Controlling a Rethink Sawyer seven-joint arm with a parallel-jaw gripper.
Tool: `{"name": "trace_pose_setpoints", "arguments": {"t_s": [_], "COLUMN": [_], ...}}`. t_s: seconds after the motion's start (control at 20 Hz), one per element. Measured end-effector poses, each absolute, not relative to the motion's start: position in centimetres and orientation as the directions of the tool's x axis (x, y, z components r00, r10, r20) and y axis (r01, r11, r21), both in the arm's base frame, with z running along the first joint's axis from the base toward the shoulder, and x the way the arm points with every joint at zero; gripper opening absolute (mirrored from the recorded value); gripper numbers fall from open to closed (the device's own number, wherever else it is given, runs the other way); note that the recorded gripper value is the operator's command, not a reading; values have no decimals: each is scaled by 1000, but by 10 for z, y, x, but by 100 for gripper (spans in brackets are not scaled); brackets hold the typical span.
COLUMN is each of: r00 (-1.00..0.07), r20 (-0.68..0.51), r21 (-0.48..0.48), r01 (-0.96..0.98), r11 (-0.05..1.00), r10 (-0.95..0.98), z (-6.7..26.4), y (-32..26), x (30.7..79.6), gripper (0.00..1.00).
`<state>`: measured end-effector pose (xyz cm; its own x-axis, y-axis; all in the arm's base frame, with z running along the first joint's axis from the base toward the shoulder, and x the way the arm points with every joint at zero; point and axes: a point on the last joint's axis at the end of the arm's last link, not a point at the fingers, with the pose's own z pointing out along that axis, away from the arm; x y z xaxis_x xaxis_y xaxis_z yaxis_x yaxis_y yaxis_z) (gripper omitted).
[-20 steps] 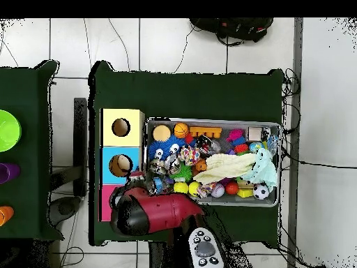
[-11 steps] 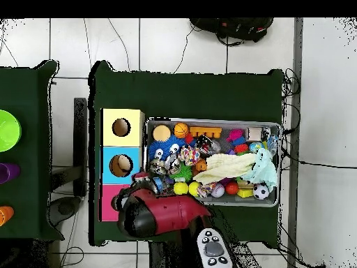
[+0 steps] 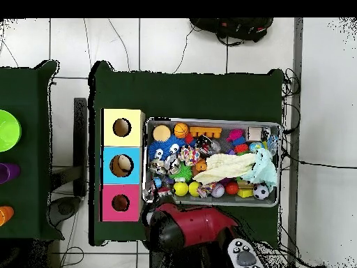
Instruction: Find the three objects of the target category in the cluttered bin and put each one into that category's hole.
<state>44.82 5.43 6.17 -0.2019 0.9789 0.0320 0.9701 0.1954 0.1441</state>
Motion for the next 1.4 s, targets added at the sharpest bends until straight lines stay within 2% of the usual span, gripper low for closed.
{"name": "trace_pose_setpoints", "arguments": {"t_s": [0.35, 0.7, 1.15, 1.4], "r00": [-271, -391, -391, -340], "r20": [31, 37, 37, 39], "r21": [117, 94, 65, 68], "r01": [957, 917, 919, 939], "r11": [266, 387, 389, 337], "r10": [962, 919, 919, 940], "z": [49, 33, 26, 27], "y": [65, 120, 119, 98], "x": [427, 399, 389, 396], "gripper": [100, 100, 100, 100]}}
